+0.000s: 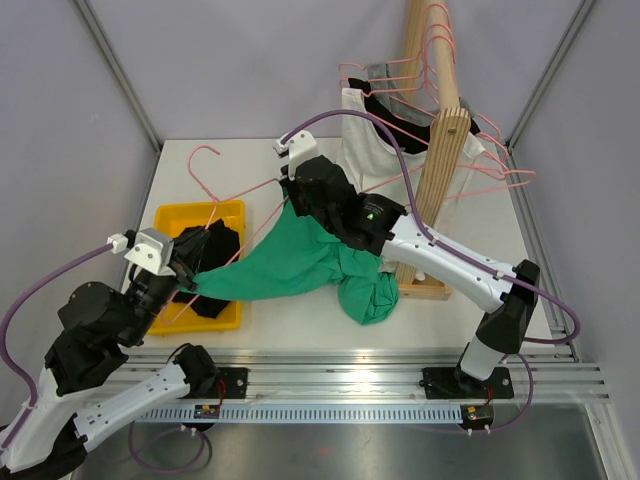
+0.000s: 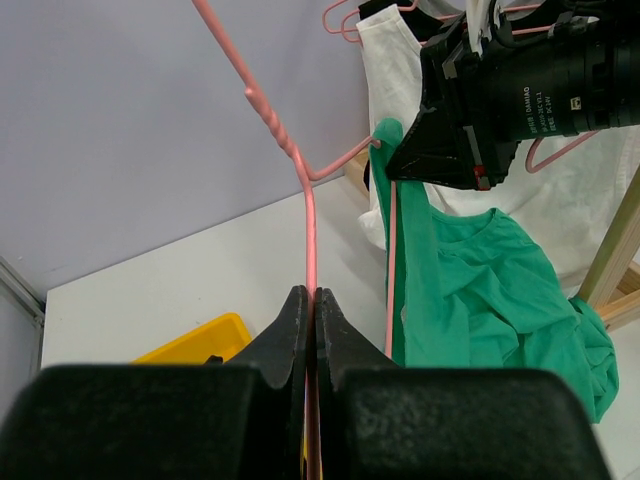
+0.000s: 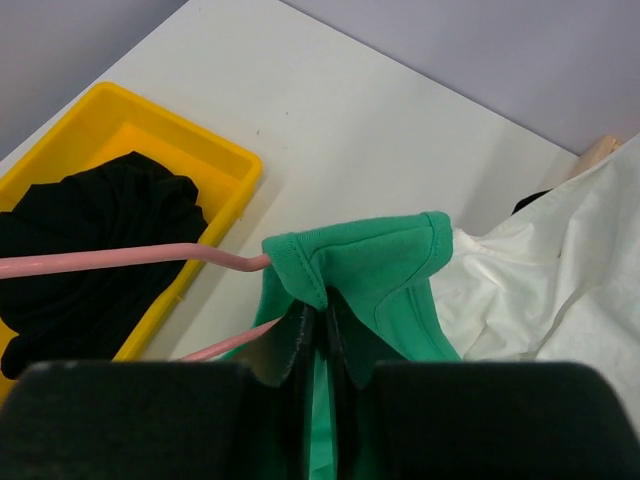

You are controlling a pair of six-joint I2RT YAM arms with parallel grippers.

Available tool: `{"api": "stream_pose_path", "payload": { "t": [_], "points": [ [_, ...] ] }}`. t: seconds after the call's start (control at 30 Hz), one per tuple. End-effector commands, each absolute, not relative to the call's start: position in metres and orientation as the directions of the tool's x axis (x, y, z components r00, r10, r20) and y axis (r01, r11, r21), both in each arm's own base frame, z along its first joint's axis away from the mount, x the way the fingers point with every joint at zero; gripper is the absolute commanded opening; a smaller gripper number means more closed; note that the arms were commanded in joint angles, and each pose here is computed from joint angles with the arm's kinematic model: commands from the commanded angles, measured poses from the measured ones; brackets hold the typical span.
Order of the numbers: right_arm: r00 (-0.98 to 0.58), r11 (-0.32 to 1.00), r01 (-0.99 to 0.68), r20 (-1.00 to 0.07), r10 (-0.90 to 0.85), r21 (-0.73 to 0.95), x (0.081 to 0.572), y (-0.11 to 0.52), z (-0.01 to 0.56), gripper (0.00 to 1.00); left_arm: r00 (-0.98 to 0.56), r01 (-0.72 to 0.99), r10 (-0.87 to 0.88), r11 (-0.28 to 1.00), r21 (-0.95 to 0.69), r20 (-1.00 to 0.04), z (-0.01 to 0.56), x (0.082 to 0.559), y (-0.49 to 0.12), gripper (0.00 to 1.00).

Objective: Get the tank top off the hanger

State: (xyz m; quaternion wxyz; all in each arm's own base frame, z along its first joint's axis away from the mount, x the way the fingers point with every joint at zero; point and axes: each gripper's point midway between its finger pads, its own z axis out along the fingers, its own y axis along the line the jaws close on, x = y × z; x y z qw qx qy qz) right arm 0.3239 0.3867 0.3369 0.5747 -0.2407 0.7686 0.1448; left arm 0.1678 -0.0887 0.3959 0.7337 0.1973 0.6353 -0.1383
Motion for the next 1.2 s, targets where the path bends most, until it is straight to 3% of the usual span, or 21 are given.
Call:
{"api": "stream_pose_path", "payload": {
  "t": [0.0,0.13,0.8,1.17],
  "points": [
    [-0.215,0.845,-0.534,-0.959,-0.183,-0.041,0.328,0.384,0.344,0.10,0.209,0.426,-0.020,0.902,0.073,-0.978,0.426,0.165,-0.079,0.00],
    [-0.213,0.855,-0.514,-0.957,-0.197,-0.061,0.328,0.376,0.346,0.00,0.181,0.422,0.004,0.903,0.082,-0.983,0.420,0.170,-0.083,0.00],
    [-0.214,0.918,-0.376,-0.952,-0.217,-0.125,0.377,0.336,0.350,0.00,0.238,0.527,-0.080,0.848,0.059,-0.968,0.433,0.137,-0.075,0.00],
    [-0.277,0.869,-0.495,-0.943,-0.183,-0.023,0.343,0.358,0.328,0.00,0.276,0.584,-0.097,0.807,0.087,-0.956,0.436,0.152,-0.115,0.00]
  ]
}}
